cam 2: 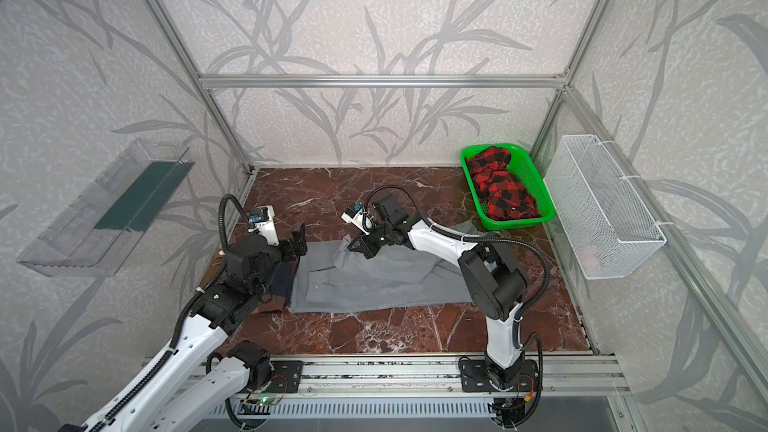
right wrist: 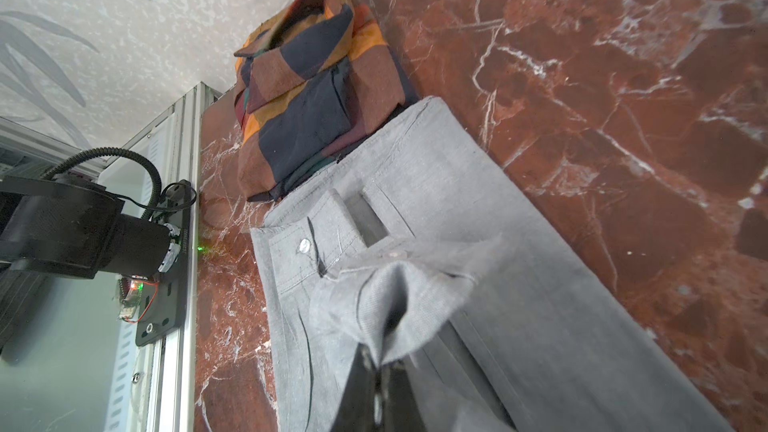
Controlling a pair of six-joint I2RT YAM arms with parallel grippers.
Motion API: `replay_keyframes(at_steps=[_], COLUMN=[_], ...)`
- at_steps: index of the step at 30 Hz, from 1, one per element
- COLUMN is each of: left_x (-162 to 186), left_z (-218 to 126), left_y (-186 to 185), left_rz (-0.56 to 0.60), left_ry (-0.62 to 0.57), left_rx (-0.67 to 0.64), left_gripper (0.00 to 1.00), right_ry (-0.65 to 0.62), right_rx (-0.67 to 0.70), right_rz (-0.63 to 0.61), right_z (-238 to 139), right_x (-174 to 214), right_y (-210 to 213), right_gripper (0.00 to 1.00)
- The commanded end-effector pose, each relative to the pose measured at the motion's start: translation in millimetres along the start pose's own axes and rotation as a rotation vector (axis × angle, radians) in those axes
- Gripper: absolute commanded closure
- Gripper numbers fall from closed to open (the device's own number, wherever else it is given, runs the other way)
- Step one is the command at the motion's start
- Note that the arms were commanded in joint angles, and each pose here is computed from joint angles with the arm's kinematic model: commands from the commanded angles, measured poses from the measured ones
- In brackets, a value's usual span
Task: Fold and stack the long sleeve shirts
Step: 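Lay the cuff on the shirt near the left gripper with the right gripper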
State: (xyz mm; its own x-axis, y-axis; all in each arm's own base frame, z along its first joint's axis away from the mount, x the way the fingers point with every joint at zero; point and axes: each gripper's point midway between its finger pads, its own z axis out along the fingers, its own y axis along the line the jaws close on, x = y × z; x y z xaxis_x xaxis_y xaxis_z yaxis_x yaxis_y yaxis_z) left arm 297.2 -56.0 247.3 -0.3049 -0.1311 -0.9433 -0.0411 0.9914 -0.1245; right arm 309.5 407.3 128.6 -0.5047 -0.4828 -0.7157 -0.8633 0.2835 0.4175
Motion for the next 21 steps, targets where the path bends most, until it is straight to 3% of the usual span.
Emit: replay_keyframes(at_steps=[1, 12, 14, 17, 21], left_x=[3, 4, 5, 4, 4], left_z=[1, 1, 1, 1, 1], left_y=[6, 7, 8, 8, 9], left_rz=[0.021, 0.032, 0.033, 0.032, 0.035], left_ry=[0.008, 0.018, 0.019, 0.020, 0.021], left_rx=[-0.032, -0.040, -0.042, -0.043, -0.049], left_gripper=[0.08, 0.08, 0.08, 0.08, 0.08], right_ry=[-0.012, 0.120, 0.128, 0.109, 0.038], right_rx=[-0.062, 0.064, 0.115, 0.257, 0.294], right_rz=[-0.013, 0.112, 0.125, 0.142, 0.198], right_z=[11, 37, 33, 16, -2], right_x=[-9, 33, 35, 29, 10], right_y=[9, -33, -39, -53, -44], right_gripper=[1.00, 0.99, 0.90, 0.66, 0.50])
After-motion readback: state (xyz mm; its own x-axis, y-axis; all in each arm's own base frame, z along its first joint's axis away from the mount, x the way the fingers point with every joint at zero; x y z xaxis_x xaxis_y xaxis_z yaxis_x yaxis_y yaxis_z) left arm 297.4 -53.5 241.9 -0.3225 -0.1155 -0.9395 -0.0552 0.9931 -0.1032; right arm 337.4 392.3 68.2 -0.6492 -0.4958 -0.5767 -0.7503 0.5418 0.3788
